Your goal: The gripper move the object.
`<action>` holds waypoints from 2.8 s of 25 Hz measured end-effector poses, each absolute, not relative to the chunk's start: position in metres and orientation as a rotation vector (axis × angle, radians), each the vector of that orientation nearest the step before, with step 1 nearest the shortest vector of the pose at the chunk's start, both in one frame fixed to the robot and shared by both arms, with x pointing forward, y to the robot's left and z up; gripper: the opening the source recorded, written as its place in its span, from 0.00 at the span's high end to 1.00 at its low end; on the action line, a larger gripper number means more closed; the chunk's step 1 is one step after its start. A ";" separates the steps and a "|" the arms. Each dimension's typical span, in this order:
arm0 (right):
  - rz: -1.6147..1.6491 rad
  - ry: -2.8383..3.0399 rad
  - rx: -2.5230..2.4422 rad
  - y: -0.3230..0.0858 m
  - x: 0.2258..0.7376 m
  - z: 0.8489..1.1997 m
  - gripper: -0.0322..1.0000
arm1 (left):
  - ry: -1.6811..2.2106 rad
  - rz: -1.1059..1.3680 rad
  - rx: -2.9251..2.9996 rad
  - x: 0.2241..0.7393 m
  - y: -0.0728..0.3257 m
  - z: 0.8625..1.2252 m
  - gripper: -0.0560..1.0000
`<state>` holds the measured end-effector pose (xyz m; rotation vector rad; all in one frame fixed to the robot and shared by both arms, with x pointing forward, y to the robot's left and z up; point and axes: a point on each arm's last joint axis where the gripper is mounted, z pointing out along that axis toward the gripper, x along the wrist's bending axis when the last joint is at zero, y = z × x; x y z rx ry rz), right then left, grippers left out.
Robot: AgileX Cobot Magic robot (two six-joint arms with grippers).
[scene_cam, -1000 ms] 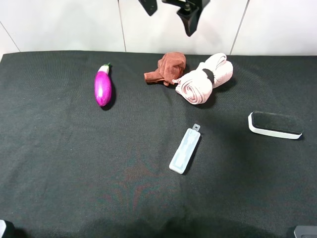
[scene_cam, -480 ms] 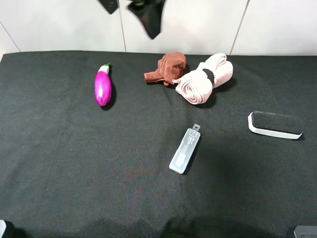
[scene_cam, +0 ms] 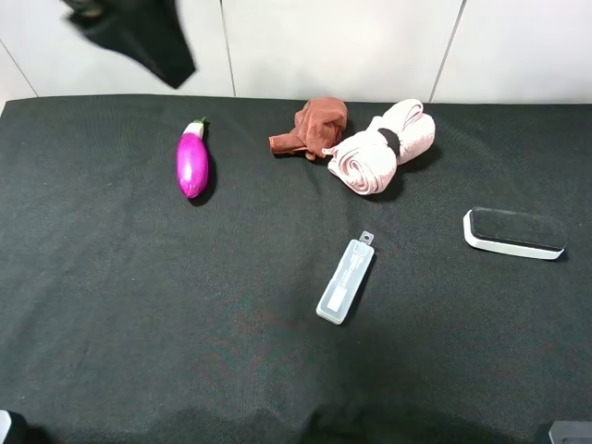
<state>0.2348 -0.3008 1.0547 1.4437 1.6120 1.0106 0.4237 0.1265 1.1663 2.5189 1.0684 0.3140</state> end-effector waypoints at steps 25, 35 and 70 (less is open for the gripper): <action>1.011 1.612 1.444 -0.301 0.235 1.055 0.30 | 1.221 0.422 2.341 0.338 0.238 1.148 0.01; 1.011 1.612 1.444 -0.301 0.235 1.055 0.30 | 1.408 0.542 2.116 0.290 0.284 1.125 0.01; 1.011 1.612 1.444 -0.301 0.235 1.055 0.30 | 1.429 0.874 1.827 0.228 0.301 1.040 0.01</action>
